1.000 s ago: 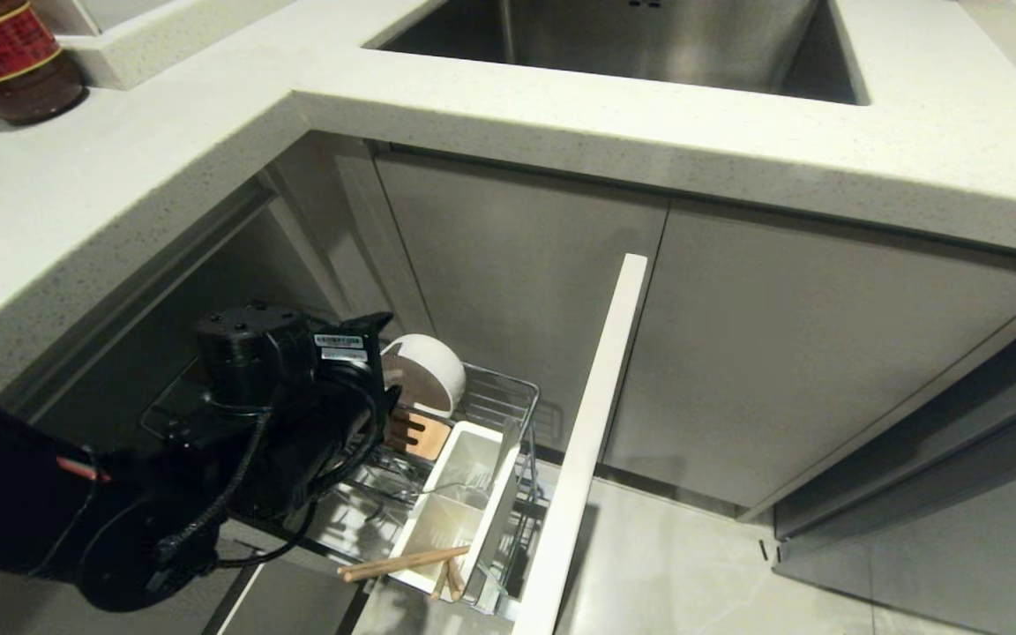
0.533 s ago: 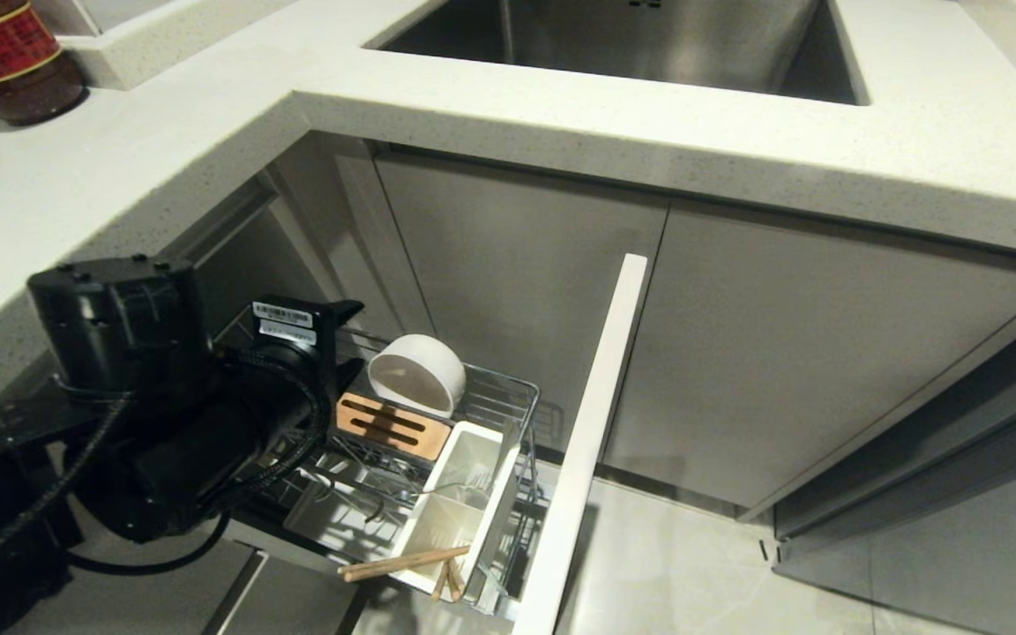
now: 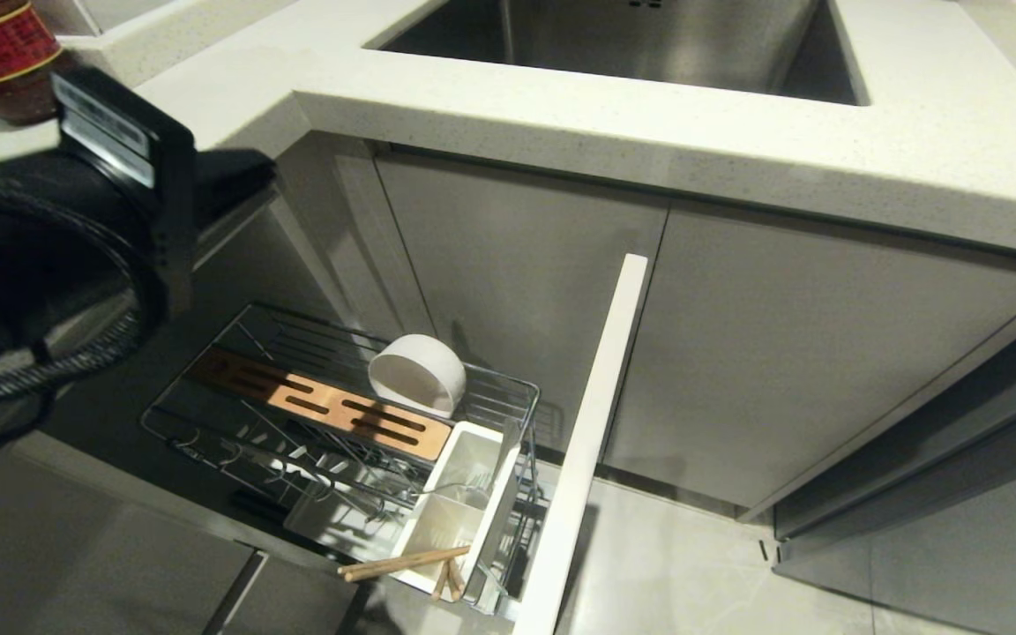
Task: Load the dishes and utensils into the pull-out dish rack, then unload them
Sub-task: Pick up the plate and place it in the cupboard
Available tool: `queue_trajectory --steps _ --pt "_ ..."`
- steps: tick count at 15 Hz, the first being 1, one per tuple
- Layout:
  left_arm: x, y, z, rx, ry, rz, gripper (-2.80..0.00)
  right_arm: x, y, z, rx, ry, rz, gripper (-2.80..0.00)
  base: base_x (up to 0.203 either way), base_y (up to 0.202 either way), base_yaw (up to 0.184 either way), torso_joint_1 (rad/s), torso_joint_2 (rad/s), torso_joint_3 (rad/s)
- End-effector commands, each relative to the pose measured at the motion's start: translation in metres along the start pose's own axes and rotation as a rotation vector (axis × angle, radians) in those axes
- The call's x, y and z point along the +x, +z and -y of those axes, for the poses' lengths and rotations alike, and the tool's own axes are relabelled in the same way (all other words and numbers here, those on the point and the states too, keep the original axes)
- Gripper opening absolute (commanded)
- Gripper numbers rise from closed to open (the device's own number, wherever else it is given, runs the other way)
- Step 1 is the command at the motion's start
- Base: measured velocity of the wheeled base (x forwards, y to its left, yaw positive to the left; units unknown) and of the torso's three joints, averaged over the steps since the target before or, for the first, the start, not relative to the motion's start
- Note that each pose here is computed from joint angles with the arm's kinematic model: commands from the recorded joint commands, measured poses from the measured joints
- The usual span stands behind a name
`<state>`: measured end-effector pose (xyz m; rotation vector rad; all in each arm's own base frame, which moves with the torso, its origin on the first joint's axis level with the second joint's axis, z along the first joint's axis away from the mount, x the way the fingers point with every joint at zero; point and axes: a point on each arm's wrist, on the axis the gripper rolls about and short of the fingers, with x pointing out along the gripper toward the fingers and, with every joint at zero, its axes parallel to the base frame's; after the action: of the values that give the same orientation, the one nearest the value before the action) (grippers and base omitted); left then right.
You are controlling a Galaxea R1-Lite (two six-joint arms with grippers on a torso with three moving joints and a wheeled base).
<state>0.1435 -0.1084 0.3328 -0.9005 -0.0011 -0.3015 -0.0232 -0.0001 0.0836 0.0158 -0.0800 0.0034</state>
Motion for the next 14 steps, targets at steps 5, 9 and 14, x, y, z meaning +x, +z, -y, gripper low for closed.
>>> queue_trajectory --steps 5,9,14 --pt "-0.048 0.099 0.061 0.432 -0.083 0.181 -2.8 0.002 -0.007 0.0 0.0 0.0 -0.026 -2.8 0.0 0.0 0.0 0.0 0.0 0.0" --pt "-0.076 0.118 0.033 0.614 0.303 0.057 -2.8 0.002 -0.007 0.0 0.0 0.0 -0.026 -2.8 0.0 0.0 0.0 0.0 0.0 0.0" --pt "-0.086 0.126 0.017 0.679 0.516 0.017 -2.8 0.002 -0.007 0.0 0.0 0.0 -0.026 -2.8 0.0 0.0 0.0 0.0 0.0 0.0"
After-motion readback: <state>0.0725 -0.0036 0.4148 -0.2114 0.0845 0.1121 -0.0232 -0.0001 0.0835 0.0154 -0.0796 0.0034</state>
